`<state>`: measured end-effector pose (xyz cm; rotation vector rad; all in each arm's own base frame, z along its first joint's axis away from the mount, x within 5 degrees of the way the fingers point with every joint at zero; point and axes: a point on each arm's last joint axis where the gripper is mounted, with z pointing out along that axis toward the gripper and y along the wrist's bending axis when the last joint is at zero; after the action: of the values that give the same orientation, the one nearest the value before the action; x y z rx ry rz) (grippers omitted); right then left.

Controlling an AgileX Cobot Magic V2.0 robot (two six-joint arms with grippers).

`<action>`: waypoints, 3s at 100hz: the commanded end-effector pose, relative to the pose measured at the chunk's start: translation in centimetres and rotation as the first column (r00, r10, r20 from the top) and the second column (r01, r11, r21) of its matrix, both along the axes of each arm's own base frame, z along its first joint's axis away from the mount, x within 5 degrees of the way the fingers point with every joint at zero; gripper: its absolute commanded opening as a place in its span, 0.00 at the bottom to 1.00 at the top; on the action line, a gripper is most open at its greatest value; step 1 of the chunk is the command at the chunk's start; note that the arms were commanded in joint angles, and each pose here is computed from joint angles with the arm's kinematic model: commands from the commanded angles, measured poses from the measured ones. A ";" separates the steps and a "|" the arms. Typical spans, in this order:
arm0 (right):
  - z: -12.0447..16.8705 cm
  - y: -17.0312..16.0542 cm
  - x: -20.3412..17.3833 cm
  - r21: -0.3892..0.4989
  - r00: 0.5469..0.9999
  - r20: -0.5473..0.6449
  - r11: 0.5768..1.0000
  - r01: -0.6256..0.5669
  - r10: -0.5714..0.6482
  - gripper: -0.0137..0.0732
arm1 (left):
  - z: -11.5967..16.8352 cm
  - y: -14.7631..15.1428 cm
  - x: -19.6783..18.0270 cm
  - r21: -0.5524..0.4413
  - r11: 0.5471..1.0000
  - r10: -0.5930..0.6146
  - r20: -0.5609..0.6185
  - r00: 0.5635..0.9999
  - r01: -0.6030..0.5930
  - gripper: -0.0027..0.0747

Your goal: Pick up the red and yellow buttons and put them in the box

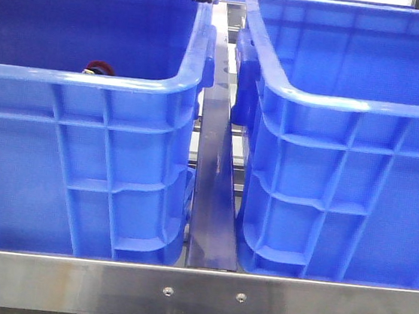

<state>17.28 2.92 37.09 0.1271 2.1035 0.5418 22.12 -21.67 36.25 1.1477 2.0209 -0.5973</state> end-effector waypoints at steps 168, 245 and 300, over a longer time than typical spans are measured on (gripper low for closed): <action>0.2 7.5 8.2 0.405 0.894 0.086 0.805 -0.435 0.439 0.42 | 2.4 0.2 -0.5 -0.079 0.997 0.014 0.063 0.998 -0.009 0.84; -2.5 -1.1 13.3 -0.264 0.955 0.297 0.963 0.056 0.026 0.42 | 2.2 0.3 -0.7 -0.058 0.998 -0.004 0.038 0.999 0.006 0.84; -8.1 -1.1 20.6 -0.290 0.987 0.159 0.957 0.010 0.038 0.42 | 2.2 0.3 -0.8 -0.058 0.998 -0.007 0.033 0.999 0.008 0.84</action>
<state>37.46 1.92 26.88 -0.1121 2.0681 0.2424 21.79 -21.55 35.95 1.1881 2.0533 -0.5996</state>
